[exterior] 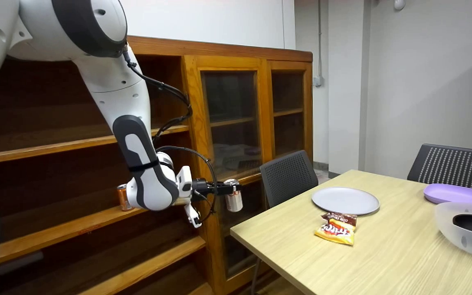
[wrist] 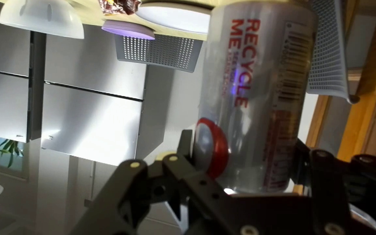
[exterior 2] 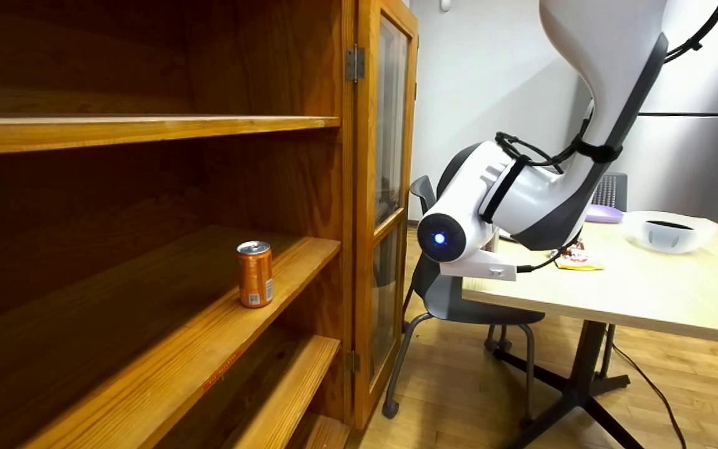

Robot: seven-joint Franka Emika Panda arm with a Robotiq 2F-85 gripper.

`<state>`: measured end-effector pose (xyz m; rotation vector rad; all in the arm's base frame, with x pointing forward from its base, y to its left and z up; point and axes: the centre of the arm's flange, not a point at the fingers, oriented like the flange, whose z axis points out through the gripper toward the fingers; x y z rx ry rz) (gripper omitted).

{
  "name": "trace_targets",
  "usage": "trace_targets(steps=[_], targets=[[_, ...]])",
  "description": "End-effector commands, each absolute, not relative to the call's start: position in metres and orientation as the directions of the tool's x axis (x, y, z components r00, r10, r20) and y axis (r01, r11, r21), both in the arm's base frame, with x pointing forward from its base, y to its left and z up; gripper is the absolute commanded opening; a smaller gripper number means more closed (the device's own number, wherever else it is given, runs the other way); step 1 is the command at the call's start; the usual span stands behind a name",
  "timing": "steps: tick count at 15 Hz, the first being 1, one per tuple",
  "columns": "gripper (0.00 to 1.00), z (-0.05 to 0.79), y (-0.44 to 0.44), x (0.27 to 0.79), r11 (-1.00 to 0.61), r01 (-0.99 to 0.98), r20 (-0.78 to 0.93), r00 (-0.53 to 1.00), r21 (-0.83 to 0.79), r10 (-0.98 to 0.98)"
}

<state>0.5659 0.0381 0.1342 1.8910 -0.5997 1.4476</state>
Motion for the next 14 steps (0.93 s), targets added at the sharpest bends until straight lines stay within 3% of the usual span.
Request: trace_targets(steps=[1, 14], targets=[[0.4, 0.156, 0.077, 0.561, -0.699, -0.667, 0.96, 0.26, 0.258, 0.106], [0.4, 0.165, 0.194, 0.544, -0.814, -0.52, 0.961, 0.222, 0.258, 0.162]])
